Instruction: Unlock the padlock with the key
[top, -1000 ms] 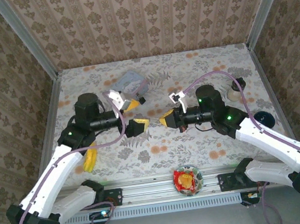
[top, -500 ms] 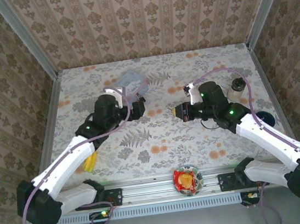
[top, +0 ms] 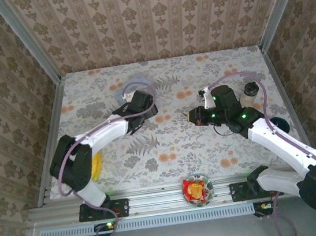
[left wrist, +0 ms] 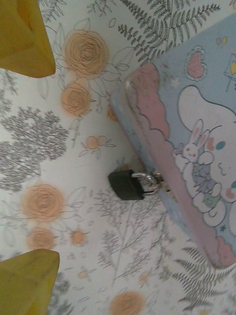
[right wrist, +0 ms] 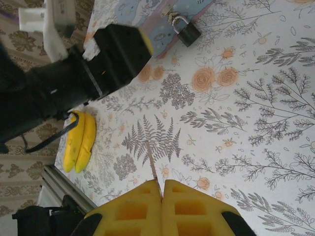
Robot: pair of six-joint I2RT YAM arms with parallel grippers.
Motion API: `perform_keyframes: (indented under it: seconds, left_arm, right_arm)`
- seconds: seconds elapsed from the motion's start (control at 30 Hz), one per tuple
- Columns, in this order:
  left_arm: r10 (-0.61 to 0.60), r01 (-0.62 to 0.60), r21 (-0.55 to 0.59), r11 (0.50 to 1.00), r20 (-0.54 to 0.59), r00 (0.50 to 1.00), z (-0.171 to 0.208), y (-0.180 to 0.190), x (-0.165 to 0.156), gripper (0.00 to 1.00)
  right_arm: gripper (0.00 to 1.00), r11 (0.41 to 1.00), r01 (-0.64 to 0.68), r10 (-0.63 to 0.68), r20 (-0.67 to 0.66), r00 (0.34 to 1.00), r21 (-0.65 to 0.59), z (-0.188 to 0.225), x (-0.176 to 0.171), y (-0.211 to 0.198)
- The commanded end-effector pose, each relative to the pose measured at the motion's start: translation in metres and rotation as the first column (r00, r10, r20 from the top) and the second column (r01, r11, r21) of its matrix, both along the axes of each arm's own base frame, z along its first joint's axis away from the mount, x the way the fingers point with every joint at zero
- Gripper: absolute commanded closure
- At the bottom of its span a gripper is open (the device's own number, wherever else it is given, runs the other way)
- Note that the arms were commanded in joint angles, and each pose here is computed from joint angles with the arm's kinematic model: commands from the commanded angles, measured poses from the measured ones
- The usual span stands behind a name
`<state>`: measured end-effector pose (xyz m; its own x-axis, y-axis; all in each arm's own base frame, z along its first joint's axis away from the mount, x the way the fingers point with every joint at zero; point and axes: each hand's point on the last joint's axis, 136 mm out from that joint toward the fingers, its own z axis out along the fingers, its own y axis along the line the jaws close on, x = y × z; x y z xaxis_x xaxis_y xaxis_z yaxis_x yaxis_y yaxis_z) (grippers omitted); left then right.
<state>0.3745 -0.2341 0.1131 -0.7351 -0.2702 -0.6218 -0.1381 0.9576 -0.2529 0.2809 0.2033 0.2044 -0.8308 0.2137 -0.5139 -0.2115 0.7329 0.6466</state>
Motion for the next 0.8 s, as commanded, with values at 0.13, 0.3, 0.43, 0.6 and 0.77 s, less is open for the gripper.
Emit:
perform_keyframes:
  seconds: [0.13,0.3,0.43,0.6,0.77]
  left_arm:
    - [0.156,-0.152,0.108,0.982,-0.028,0.987,-0.015,0.002,0.022,0.12]
    - [0.185,-0.18,0.132,0.975,-0.02,0.983,-0.027,-0.011,0.038,0.16]
    - [0.21,-0.211,0.161,0.964,0.026,0.977,-0.03,-0.016,0.049,0.2]
    - [0.223,-0.223,0.223,0.949,0.025,0.974,-0.037,-0.02,0.063,0.21]
    - [0.252,-0.249,0.244,0.937,0.018,0.968,-0.042,-0.018,0.073,0.25]
  right_arm:
    - [1.0,0.999,0.047,-0.048,-0.041,0.998,-0.023,-0.013,-0.002,-0.01]
    - [1.0,0.999,0.047,-0.047,-0.03,0.998,-0.007,-0.012,-0.001,-0.008]
    - [1.0,0.999,0.047,-0.047,-0.019,0.999,0.0,-0.009,0.0,-0.008]
    - [1.0,0.998,0.056,-0.056,-0.015,0.998,0.001,-0.009,0.001,-0.01]
    - [1.0,0.998,0.058,-0.058,-0.016,0.998,0.006,-0.011,0.001,-0.01]
